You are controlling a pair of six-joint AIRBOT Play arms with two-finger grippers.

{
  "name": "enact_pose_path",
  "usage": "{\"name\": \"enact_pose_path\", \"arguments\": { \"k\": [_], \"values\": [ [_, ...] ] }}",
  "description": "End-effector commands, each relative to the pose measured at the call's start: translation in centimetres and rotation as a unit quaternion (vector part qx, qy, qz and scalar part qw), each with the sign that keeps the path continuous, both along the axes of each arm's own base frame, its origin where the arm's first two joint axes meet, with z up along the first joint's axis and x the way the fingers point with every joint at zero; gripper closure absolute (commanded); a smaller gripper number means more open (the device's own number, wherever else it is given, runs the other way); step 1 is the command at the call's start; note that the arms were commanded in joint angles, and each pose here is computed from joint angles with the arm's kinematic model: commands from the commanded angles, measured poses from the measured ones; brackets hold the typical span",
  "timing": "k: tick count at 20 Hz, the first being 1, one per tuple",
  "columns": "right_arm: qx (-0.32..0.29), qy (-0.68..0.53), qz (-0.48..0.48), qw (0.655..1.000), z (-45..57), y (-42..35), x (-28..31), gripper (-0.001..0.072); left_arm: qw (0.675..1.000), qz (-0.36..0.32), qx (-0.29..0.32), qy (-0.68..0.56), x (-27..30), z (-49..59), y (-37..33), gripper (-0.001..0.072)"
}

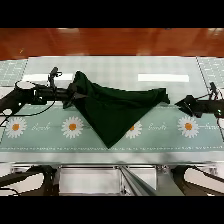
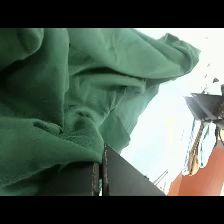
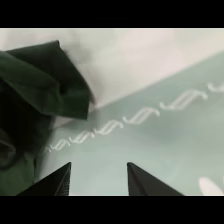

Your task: Fold the shirts.

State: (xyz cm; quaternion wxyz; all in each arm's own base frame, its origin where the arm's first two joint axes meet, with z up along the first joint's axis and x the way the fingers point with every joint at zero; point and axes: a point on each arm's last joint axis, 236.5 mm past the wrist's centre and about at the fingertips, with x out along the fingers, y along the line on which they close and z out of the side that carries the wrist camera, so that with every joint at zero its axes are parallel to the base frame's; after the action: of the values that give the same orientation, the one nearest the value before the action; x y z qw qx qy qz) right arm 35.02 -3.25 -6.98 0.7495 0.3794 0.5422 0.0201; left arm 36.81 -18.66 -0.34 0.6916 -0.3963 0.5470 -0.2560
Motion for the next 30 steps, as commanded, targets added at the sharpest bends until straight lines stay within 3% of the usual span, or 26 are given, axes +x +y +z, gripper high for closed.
{"name": "enact_pose_path", "arguments": {
  "k": [1, 9, 10, 11, 12, 16, 20, 22, 25, 30],
  "values": [
    [0.018, 0.015, 0.046, 0.999, -1.6, 2.2, 3.0, 0.0306, 1.000, -0.001, -0.001, -0.003, 0.1, 0.3, 0.0, 0.0690],
    [0.026, 0.034, 0.071, 0.997, -4.2, 5.1, 8.5, 0.0307, 1.000, -0.001, -0.001, -0.003, 0.1, 0.3, 0.0, 0.0690],
    [0.025, 0.028, 0.069, 0.997, -4.1, 5.3, 9.1, 0.0362, 1.000, -0.001, -0.001, -0.003, 0.1, 0.3, 0.0, 0.0690],
    [0.027, 0.021, 0.067, 0.997, -3.8, 5.6, 9.6, 0.0488, 1.000, -0.001, -0.001, -0.003, 0.1, 0.3, 0.0, 0.0690],
    [0.028, 0.013, 0.071, 0.997, -3.4, 5.7, 9.9, 0.0666, 1.000, -0.001, -0.001, -0.003, 0.2, 0.3, 0.0, 0.0690],
    [0.028, -0.002, 0.106, 0.994, -0.9, 6.3, 10.1, 0.0689, 1.000, 0.003, -0.001, -0.009, 0.5, 0.6, 0.3, 0.0690],
    [-0.050, -0.108, 0.119, 0.986, 10.4, 4.2, 13.4, 0.0689, 0.993, 0.027, -0.015, -0.113, 4.8, 9.2, 2.8, 0.0690],
    [-0.095, -0.199, 0.113, 0.969, 19.7, 3.5, 14.8, 0.0689, 0.976, 0.048, -0.031, -0.211, 7.0, 18.0, 4.3, 0.0690],
    [-0.148, -0.347, 0.096, 0.921, 35.1, 3.8, 13.6, 0.0689, 0.920, 0.069, -0.017, -0.385, 6.6, 33.2, 6.9, 0.0690],
    [-0.241, -0.503, 0.067, 0.827, 52.2, 5.3, 3.0, 0.0689, 0.808, 0.102, 0.035, -0.580, -3.0, 50.9, 8.8, 0.0690]
  ]
}}
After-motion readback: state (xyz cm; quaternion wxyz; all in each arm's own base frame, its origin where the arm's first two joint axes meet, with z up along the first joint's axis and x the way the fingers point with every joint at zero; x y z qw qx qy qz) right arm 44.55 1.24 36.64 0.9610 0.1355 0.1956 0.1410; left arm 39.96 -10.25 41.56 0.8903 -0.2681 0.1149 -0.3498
